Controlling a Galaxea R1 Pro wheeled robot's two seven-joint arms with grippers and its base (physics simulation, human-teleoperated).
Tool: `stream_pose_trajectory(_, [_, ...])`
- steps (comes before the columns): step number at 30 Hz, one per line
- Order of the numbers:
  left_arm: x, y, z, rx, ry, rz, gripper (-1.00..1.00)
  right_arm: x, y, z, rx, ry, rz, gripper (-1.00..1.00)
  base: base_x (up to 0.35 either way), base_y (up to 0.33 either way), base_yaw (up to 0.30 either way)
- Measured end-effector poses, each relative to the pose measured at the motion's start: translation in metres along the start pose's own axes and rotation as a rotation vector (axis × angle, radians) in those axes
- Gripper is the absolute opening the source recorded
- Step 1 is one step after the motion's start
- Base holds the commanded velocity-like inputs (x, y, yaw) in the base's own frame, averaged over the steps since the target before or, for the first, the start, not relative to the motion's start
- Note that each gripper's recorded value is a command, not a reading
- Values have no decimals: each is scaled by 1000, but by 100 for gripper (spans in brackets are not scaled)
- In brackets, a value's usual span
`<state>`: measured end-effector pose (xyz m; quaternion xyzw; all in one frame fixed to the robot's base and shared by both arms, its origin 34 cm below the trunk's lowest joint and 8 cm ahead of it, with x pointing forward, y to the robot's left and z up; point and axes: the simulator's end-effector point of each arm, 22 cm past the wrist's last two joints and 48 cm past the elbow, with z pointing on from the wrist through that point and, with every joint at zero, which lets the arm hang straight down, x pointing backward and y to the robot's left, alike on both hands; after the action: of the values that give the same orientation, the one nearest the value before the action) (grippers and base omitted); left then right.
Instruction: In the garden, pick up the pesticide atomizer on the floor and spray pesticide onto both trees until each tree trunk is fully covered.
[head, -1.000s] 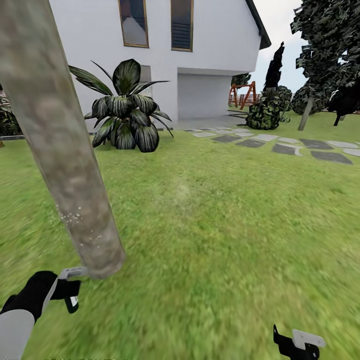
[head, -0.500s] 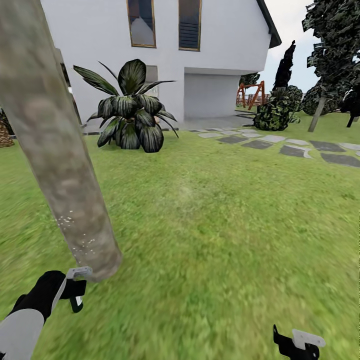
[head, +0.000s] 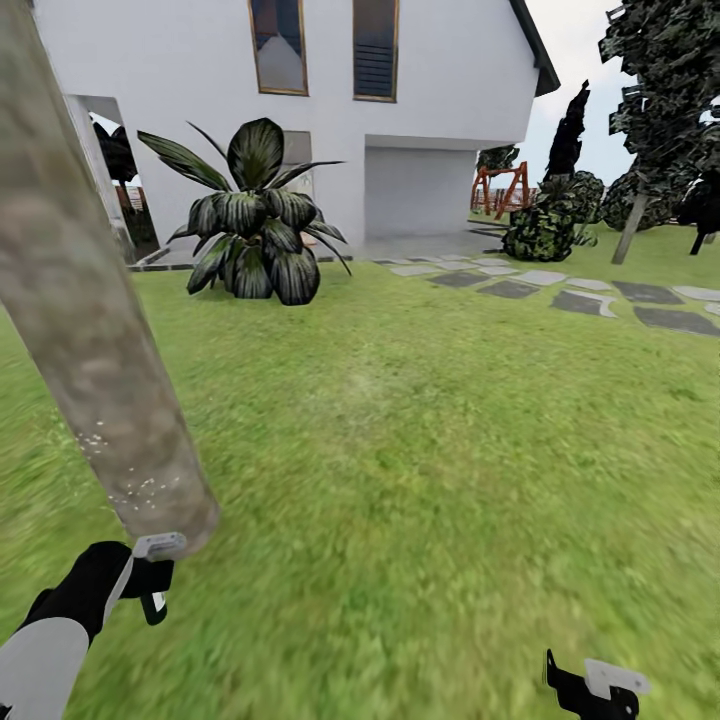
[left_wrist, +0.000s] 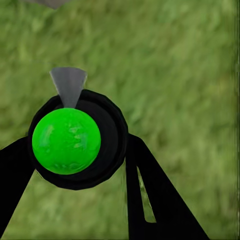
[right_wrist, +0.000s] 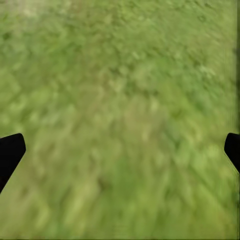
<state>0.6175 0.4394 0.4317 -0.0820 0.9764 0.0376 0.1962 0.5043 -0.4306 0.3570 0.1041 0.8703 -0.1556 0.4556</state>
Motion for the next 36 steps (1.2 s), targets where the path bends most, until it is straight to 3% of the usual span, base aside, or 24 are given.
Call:
stream_pose_trajectory(17, [0, 2, -1, -1, -1, -5, -100, 0, 0, 0, -1, 1, 0, 100, 166, -248, 247])
stream_pose_trajectory(26, [0, 2, 0, -1, -1, -8, -100, 0, 0, 0, 0, 0, 0, 100, 198, -230, 41])
stream_pose_trajectory(36, [-1, 4, -1, -4, -3, -8, -100, 0, 0, 0, -1, 1, 0, 100, 180, -232, 253])
